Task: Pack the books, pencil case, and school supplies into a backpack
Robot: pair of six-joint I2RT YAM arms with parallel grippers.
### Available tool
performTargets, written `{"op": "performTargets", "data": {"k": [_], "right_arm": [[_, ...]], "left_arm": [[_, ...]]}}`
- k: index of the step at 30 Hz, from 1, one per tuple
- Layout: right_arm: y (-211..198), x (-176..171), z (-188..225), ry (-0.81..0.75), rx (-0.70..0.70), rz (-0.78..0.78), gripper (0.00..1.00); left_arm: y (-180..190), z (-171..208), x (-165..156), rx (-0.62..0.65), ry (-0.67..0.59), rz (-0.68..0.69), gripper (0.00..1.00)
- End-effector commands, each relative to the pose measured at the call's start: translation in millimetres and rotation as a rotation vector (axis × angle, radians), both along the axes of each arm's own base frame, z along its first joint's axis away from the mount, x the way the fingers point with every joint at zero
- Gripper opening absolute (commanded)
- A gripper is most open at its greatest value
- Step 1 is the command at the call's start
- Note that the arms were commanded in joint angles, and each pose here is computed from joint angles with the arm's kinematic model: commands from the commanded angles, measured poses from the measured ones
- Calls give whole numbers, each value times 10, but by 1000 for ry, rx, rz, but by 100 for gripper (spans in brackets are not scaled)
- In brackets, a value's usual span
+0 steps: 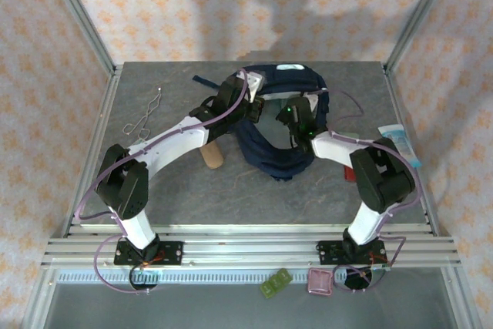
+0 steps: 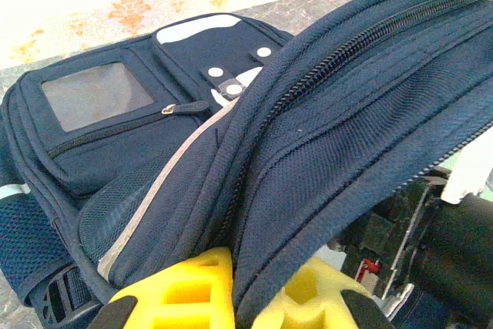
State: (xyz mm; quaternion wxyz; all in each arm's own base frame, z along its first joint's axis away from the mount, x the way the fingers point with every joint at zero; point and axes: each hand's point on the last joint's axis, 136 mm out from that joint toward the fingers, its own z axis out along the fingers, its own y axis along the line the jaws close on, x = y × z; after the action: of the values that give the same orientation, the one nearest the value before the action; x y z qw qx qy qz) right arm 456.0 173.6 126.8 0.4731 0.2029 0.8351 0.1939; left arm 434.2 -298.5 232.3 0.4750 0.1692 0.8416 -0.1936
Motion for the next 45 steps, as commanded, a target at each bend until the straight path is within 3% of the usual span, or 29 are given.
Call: {"op": "performTargets", "data": {"k": [1, 9, 15, 20, 22, 25, 29, 34, 45], "right_arm": [[1, -35, 53, -20, -7, 29, 8], [210, -941, 317, -18, -22, 321, 22], [314, -1496, 470, -32, -68, 476, 41], [574, -1754, 581, -60, -90, 614, 56], [676, -1773, 599, -63, -95, 639, 59], [853, -1760, 602, -64, -100, 669, 62], [1090, -1712, 554, -49, -106, 701, 62], [1137, -1688, 577, -59, -94, 685, 62], [1045, -1694, 491, -46, -86, 638, 60]], "left_arm": [[-208, 666, -74, -167, -123, -61, 0], [-219, 529, -80, -159, -82, -56, 0], [-19, 476, -305, -219, -46, 1, 50], [523, 322, -501, -233, -8, 225, 73], [792, 144, -550, -188, 29, 346, 80], [1180, -176, -585, -100, 103, 505, 99], [1575, -638, -519, -104, 257, 645, 99], [1923, -1010, -421, -128, 362, 782, 96], [1816, -1668, -236, -121, 542, 792, 98]]}}
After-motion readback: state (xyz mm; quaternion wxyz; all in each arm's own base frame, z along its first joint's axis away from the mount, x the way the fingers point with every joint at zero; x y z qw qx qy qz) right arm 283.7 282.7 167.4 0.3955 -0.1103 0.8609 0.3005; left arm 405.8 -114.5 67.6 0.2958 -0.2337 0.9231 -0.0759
